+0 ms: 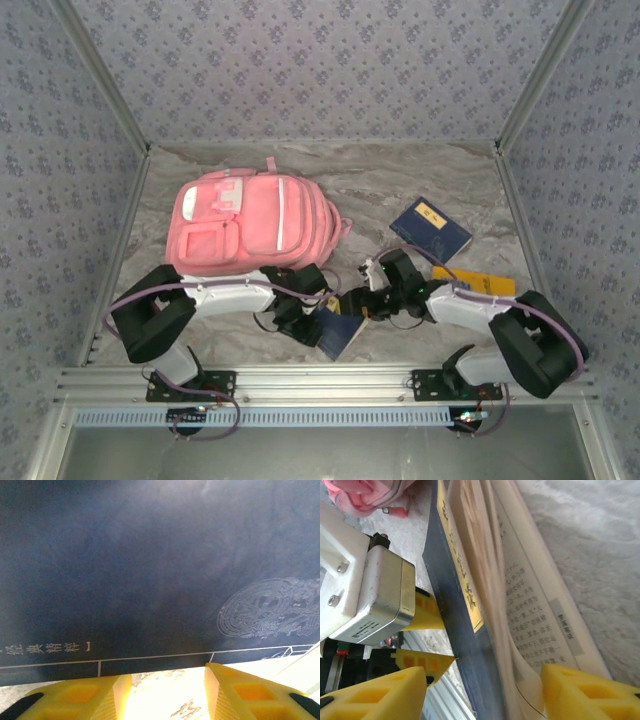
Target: Pack the student bag
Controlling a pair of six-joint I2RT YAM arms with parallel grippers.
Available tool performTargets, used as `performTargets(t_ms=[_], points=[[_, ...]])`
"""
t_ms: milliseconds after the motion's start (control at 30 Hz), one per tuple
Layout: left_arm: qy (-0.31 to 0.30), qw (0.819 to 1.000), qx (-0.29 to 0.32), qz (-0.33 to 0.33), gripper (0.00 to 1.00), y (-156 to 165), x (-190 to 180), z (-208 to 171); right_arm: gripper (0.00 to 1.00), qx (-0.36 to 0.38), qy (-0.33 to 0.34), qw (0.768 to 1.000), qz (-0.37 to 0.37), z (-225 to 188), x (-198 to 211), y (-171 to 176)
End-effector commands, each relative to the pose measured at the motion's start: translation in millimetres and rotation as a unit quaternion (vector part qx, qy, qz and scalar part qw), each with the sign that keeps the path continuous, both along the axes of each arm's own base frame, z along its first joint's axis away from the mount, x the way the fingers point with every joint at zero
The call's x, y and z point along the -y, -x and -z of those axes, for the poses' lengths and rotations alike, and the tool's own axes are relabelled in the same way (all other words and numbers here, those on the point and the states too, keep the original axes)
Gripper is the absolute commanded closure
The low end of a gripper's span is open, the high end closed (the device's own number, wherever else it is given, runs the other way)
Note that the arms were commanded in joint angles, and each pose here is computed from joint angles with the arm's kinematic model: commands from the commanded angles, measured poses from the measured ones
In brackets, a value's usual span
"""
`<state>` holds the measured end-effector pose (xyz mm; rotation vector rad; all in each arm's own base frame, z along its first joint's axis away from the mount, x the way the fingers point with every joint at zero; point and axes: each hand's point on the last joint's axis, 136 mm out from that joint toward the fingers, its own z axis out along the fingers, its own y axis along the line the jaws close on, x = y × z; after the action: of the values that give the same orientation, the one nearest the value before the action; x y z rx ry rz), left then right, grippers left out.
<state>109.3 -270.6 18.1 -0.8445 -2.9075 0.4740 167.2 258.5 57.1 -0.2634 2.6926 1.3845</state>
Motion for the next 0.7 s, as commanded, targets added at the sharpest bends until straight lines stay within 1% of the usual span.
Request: performTargets(t_ms=[0,100,167,300,500,600,667], points=[[0.072,0.993,0.091,-0.001,0.56,-37.0,35.7,-7.3,0.43,-0.018,-0.058,0.998,-0.027,-18.1,-19.8,0.8],[0.075,0.993,0.094,-0.003,0.56,-36.6,34.9,-9.2,0.45,-0.025,-0.036,0.999,-0.024,-6.9,-19.5,-2.0],[0.078,0.992,0.096,-0.004,0.56,-36.4,34.2,-12.0,0.48,-0.031,-0.003,0.999,-0.02,4.7,-14.8,-3.5],[0.078,0.992,0.104,-0.005,0.56,-36.4,29.9,-20.0,0.49,-0.022,0.036,0.999,-0.012,14.8,-7.3,-8.3],[0.073,0.991,0.11,-0.002,0.56,-36.0,24.6,-24.0,0.54,-0.015,0.047,0.999,-0.018,8.6,-5.5,-4.4],[0.071,0.991,0.109,-0.002,0.56,-35.7,24.1,-22.7,0.55,0.005,0.074,0.997,-0.034,5.3,-1.3,1.1],[0.073,0.991,0.11,-0.003,0.56,-36.1,25.0,-23.5,0.61,0.014,0.091,0.995,-0.034,3.8,3.6,2.5]])
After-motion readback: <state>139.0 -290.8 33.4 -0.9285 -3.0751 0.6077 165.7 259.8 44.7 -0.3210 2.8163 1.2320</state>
